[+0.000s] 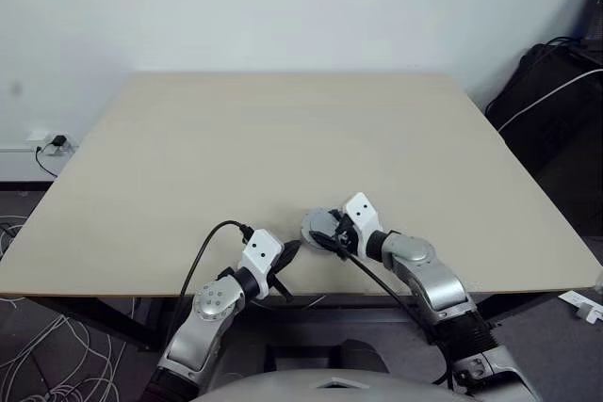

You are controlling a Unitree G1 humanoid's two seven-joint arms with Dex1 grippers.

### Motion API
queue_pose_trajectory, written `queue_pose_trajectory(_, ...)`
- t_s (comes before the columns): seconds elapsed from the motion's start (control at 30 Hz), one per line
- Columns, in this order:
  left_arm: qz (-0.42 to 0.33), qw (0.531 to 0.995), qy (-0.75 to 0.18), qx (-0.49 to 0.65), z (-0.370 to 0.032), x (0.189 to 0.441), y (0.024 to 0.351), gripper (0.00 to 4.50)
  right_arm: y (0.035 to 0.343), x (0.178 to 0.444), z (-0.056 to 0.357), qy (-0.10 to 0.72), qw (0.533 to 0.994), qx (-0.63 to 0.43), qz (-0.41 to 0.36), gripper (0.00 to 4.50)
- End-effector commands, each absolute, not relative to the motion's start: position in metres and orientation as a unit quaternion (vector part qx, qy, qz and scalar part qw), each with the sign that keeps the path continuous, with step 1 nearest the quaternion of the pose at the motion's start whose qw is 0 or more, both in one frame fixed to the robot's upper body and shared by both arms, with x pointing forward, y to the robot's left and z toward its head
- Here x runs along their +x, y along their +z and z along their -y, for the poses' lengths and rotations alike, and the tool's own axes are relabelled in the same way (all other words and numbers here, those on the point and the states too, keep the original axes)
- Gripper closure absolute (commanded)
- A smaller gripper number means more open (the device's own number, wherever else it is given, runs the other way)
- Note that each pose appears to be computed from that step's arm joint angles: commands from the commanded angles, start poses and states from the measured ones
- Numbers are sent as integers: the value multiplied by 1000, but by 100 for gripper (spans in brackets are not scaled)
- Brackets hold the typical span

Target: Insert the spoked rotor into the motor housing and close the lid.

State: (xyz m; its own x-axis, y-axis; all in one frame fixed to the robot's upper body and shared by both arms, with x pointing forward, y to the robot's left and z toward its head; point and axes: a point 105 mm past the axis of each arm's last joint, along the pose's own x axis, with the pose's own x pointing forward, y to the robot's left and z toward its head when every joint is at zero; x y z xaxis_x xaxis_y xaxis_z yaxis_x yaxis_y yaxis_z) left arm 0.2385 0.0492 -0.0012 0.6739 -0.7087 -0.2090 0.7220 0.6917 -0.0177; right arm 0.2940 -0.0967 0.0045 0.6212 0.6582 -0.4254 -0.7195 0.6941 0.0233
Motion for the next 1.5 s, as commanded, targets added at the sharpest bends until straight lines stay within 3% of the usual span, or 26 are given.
queue_pose_trajectory(0.03, -67, 916, -393, 35, -47, 244, 17, 450, 8, 299, 101, 374, 901, -81, -205, 120)
queue_pose_trajectory(0.97, -59, 926, -372, 15, -51, 251, 25, 450, -17, 294, 109, 344, 892, -127, -265, 120)
queue_pose_trajectory(1.17, -52, 945, -323, -4, -69, 266, 30, 450, -20, 294, 109, 340, 893, -129, -265, 120)
queue_pose_trajectory(1.5, -104, 959, -262, -22, -114, 286, 17, 450, -19, 295, 108, 336, 896, -127, -262, 120)
